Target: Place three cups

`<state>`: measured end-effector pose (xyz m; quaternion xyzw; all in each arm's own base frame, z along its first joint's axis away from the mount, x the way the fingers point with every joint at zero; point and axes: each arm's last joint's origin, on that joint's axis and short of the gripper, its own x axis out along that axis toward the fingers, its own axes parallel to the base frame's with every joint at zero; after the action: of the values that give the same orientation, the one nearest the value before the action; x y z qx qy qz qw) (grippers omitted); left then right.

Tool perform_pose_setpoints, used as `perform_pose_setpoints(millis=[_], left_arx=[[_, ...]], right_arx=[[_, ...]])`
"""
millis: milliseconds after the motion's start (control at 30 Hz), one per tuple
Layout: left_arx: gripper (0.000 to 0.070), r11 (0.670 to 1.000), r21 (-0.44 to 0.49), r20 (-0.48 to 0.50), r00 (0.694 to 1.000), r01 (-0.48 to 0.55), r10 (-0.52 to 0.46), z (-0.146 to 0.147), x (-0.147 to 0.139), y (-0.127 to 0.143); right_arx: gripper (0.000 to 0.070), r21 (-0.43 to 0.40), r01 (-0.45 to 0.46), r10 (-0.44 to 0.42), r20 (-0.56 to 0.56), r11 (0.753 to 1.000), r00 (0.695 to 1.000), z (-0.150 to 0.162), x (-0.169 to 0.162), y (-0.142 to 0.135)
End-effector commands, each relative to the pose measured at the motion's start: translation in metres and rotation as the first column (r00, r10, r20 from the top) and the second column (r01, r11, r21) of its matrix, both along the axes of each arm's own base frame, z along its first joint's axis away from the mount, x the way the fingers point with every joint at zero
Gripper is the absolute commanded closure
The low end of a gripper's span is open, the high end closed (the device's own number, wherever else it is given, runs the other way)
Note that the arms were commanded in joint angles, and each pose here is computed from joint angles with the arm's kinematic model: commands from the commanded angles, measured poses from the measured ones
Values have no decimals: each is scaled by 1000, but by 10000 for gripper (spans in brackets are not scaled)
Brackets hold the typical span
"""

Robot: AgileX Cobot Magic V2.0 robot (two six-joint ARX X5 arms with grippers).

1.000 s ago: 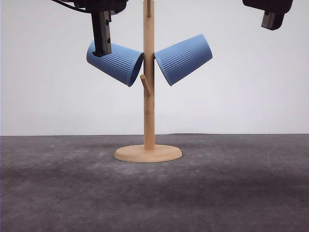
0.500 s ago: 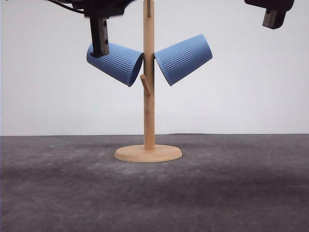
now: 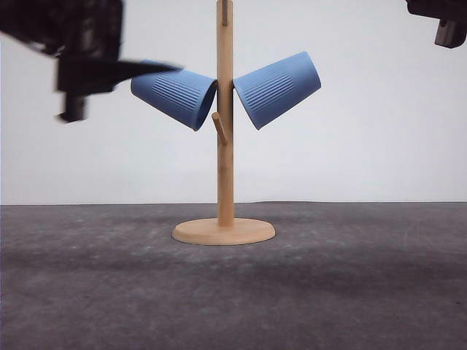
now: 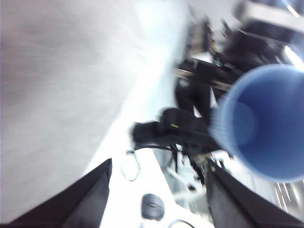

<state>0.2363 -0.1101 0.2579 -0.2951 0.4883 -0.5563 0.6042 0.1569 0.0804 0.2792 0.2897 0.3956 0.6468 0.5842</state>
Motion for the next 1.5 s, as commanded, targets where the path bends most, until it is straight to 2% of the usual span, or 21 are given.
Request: perform_pose_setpoints(millis=[0,100,167,267,333,400,500,633,700,767,867,1000,1133,1333,1467], left_arx=[[278,1000,23,79,997,-1,0,-3,2,7],[220,992,105,107,993,-69,57,-5,0,23],[198,978,176,166,983,-113,84,-3,-4,31],[181,931,305,301,948,-199,104,9,-13,39],[181,890,362,406,906,-275,115,21,-21,43],[182,850,381,509,850,-364,136,37,-31,47],[182,793,365,634,754,-488,171,57,-48,54],[182,730,334,729,655,-596,201,74,-70,62],[182,708,316,759,617,-631,211,80,-79,65],[183,696,302,776,592,-651,217,83,-85,67],[183,695,285,786,576,-660,224,86,-90,68],[182,695,283,788,574,-661,224,87,-92,68],[182,696,284,788,574,-659,223,87,-92,68],[183,697,284,788,574,-658,221,87,-92,68],[183,699,283,789,574,-657,220,87,-92,68]], right_arx=[[332,10,-11,10,27,1000,1000,3,0,1],[332,0,5,-5,12,1000,1000,2,1,1],[332,-16,26,-26,-13,1000,1000,2,1,2],[332,-52,76,-79,-57,996,995,2,2,3],[332,-79,118,-125,-81,990,989,4,3,6],[332,-104,165,-173,-83,981,981,8,3,8],[335,-134,224,-232,-48,965,972,17,2,15],[337,-180,296,-300,6,938,954,32,-1,27],[342,-227,336,-341,18,914,940,38,-3,33],[344,-313,397,-408,32,863,912,42,-5,38],[355,-417,456,-465,87,786,881,46,-7,47],[381,-493,470,-488,102,732,867,52,-6,59],[383,-567,485,-502,141,666,853,61,3,75],[382,-640,476,-476,189,604,859,60,32,105],[381,-679,459,-464,192,574,865,51,55,124]])
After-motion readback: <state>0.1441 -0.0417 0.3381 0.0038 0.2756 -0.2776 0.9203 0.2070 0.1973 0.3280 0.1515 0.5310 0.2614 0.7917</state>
